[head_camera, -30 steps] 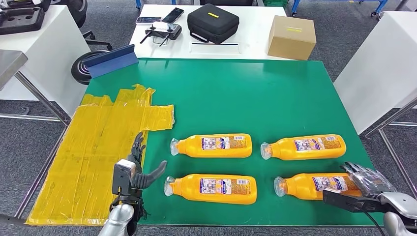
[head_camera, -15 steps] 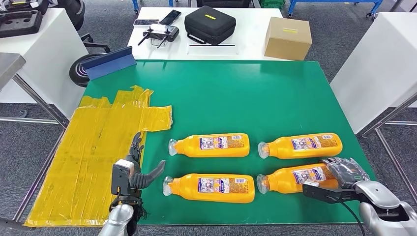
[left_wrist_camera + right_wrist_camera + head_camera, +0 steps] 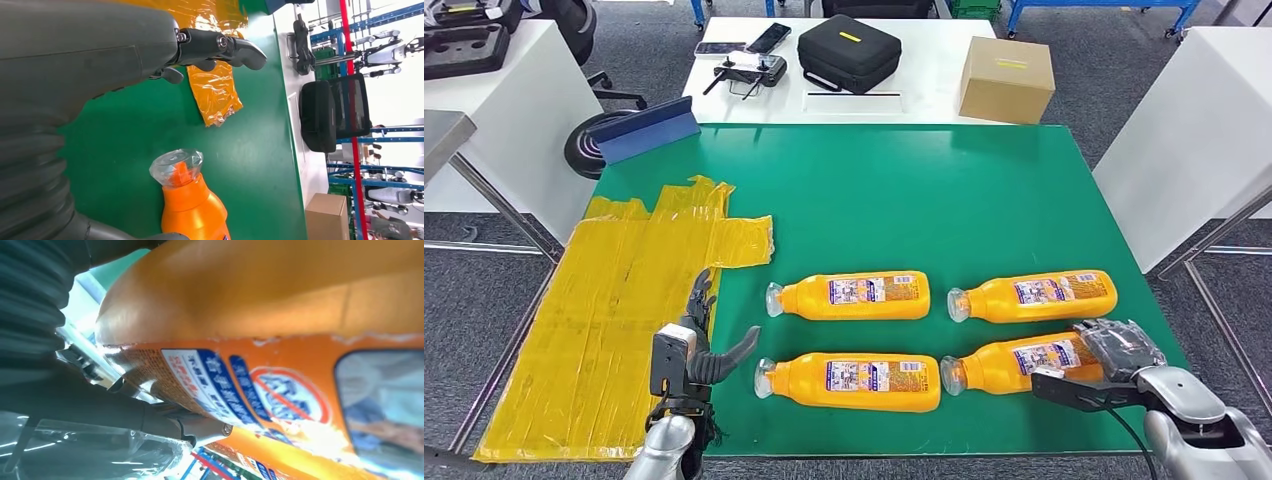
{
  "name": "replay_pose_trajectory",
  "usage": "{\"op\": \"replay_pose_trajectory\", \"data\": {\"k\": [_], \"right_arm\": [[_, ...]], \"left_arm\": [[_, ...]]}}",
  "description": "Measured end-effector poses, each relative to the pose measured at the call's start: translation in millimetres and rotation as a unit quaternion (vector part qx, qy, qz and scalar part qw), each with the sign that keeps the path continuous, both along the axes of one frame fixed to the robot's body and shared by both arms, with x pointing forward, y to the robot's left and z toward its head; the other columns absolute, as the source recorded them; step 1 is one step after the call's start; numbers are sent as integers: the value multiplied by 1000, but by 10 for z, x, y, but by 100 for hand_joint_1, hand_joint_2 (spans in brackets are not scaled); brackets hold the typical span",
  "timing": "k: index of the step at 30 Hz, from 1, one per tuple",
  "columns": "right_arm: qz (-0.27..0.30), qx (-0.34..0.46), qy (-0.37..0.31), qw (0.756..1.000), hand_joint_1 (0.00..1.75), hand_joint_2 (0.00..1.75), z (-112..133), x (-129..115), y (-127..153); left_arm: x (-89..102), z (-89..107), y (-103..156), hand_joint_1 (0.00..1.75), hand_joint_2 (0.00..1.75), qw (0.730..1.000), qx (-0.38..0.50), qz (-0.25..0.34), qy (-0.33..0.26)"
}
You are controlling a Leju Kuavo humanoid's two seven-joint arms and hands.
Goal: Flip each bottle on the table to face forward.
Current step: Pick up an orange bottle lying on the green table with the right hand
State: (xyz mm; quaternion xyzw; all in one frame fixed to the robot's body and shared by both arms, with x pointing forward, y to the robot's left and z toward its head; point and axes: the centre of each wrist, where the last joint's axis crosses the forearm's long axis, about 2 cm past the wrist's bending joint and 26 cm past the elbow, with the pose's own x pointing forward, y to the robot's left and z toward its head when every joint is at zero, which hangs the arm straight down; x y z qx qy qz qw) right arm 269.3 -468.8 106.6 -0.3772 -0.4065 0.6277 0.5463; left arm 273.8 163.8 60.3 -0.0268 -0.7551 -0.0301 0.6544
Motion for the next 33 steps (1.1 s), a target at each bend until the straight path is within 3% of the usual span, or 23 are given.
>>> {"op": "replay_pose_trajectory", "data": {"k": [13,33], "right_arm": [[3,27,-26,999,175,175,47,1,231],[-9,21,-36,999,175,175,77,-7,235]], "left_arm": [[-23,4,22,0,175,1000,4,3,3],[-41,-17,42,0,175,1000,5,8,6]]}}
